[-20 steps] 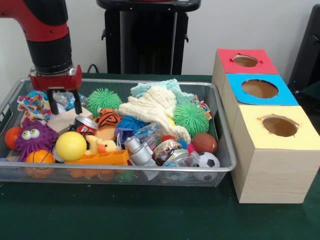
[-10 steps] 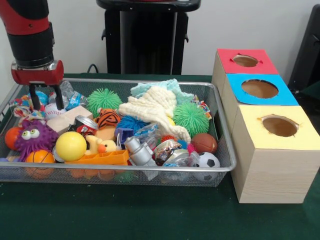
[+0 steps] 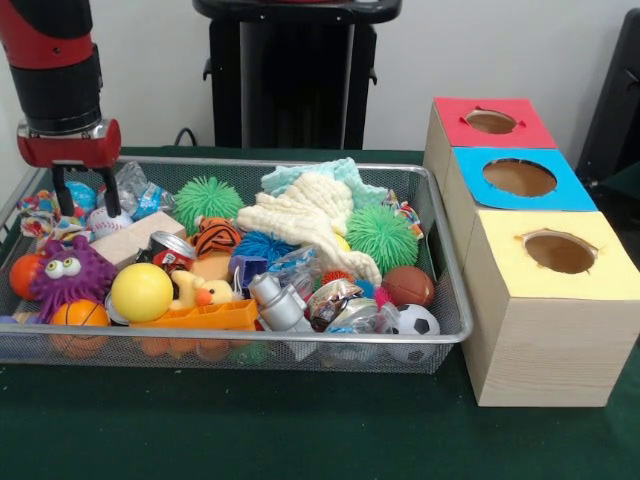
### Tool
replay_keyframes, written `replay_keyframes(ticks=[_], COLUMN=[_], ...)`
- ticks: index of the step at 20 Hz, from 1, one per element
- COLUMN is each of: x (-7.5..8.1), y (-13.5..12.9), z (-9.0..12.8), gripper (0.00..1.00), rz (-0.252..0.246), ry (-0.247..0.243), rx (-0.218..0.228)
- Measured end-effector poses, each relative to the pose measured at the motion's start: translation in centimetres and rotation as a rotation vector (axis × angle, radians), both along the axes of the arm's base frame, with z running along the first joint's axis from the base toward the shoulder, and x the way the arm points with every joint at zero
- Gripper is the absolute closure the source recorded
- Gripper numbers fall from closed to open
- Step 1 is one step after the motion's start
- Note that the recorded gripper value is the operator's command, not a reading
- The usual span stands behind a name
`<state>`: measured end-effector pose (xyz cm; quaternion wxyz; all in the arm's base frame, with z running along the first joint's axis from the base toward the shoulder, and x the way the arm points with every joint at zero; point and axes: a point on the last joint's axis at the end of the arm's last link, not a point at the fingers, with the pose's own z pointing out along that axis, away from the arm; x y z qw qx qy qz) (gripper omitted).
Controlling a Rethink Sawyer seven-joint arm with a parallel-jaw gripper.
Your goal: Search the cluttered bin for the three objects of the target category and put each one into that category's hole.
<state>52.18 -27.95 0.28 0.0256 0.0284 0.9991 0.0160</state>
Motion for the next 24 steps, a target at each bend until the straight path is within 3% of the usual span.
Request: replay_keyframes(ticks=[16, 24], x=[-0.1, 0.0], y=[-0.4, -0.3], z=[-0.2, -1.6], gripper=[0.00, 0.00], rz=[0.030, 0.028], ry=[-0.017, -0.014], rx=[-0.009, 0.005])
